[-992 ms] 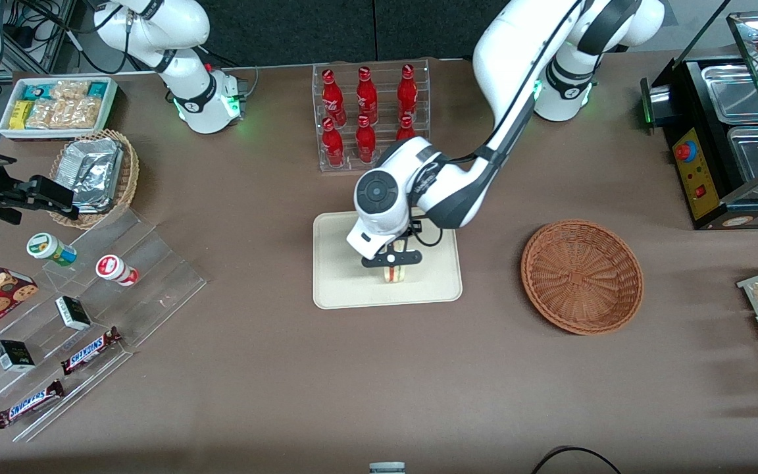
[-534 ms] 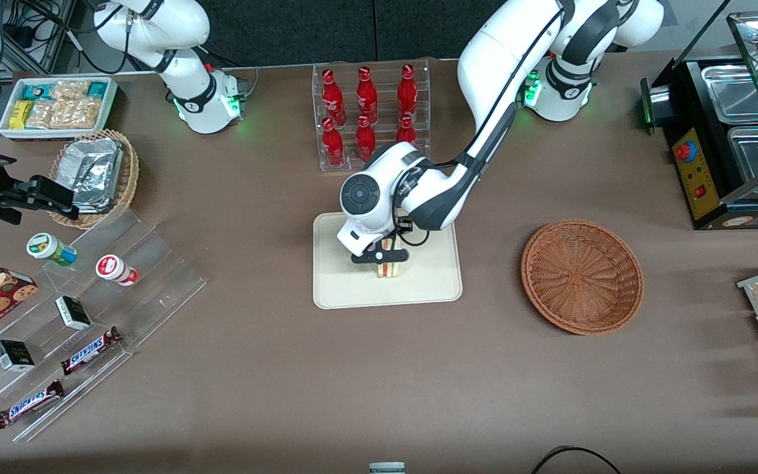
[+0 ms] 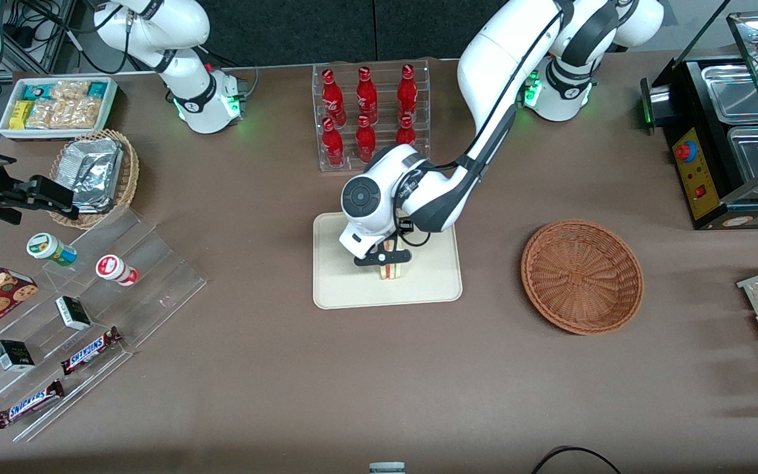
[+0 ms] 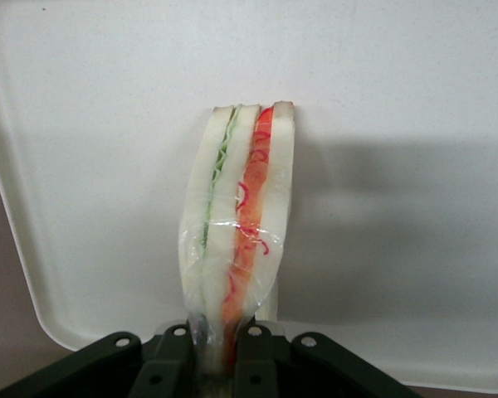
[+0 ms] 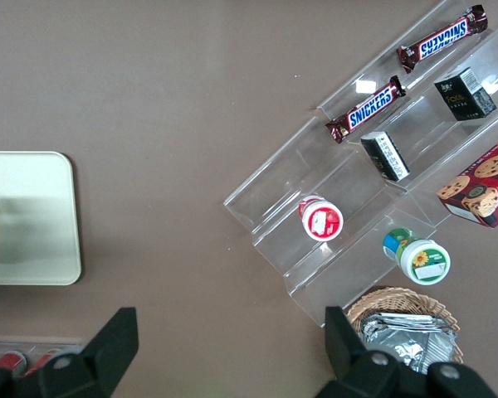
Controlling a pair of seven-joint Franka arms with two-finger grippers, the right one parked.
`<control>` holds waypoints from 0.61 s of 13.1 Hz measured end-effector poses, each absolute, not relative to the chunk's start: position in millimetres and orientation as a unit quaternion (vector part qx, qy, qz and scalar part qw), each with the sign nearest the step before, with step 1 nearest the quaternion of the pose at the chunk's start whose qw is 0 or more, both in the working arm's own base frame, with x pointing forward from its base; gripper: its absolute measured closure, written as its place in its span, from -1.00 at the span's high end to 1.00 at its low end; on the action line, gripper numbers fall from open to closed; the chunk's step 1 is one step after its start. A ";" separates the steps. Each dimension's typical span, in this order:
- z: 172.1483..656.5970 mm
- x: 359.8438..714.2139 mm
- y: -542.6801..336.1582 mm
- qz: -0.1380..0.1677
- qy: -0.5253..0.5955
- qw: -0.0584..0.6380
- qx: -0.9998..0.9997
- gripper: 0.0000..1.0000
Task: Place sandwich from basket to tray
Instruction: 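Lower the sandwich onto the tray and open the left gripper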
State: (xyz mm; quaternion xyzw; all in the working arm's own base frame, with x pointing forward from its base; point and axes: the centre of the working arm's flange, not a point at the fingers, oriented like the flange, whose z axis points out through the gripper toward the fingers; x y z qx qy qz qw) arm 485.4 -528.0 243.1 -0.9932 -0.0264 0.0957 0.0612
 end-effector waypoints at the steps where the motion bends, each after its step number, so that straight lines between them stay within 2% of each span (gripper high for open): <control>1: 243.0 485.5 -527.9 0.095 -0.027 0.061 -0.993 -0.55; 8: 244.6 488.6 -526.9 0.085 -0.027 0.067 -0.994 0.90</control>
